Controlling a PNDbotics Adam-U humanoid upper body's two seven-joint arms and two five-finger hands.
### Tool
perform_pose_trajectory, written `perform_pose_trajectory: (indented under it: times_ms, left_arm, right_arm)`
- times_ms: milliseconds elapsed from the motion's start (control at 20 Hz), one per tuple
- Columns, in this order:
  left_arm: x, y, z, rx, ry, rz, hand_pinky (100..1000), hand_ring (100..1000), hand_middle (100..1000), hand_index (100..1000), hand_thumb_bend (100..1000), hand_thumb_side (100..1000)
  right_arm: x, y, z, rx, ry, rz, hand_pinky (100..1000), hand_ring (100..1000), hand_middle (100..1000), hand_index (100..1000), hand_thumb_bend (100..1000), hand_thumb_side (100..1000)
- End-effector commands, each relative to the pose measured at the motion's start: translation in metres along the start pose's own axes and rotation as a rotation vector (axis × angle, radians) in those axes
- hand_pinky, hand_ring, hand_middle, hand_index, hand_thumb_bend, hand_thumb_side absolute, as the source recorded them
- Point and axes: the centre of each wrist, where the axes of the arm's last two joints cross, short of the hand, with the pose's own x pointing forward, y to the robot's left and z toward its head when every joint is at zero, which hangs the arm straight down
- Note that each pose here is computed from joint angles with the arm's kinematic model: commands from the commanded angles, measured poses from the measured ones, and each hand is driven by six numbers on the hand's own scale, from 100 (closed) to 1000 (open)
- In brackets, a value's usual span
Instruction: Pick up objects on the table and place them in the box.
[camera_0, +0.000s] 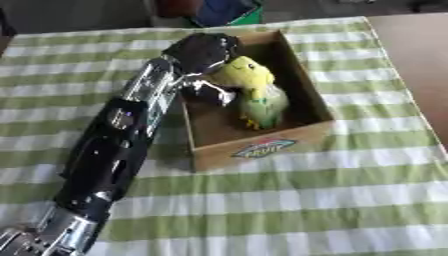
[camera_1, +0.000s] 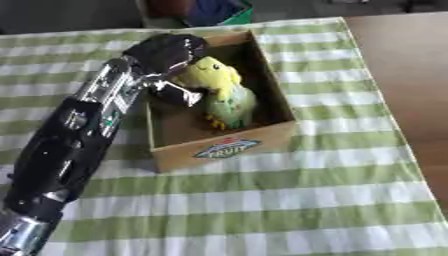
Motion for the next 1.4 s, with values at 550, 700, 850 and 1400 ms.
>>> perform_pose_trajectory:
  times_ms: [550,700,850,1400]
  left_arm:
    - [-0.014,0.022,0.007,0.110,0.097,-0.089,750,958,913,988,899,985]
    - [-0.015,0.024,0.007,0.125,0.103,-0.085,728,940,892,967,743,1000]
    - [-0.024,0.038,0.015,0.223,0.156,-0.052,711,921,870,945,612,968]
    - [-0.042,0.076,0.067,0.646,0.370,0.085,633,820,777,877,100,936]
  right_arm:
    - [0.007,0.000,-0.003,0.000,-0.022,-0.008,766,657,521,806,100,836]
    - [0.007,0.000,-0.003,-0.001,-0.022,-0.007,765,658,522,806,100,839]
    - [0.007,-0.002,-0.003,-0.009,-0.028,-0.001,764,658,523,805,100,841]
    - [0.007,-0.007,-0.002,-0.036,-0.034,0.021,763,659,524,805,100,845]
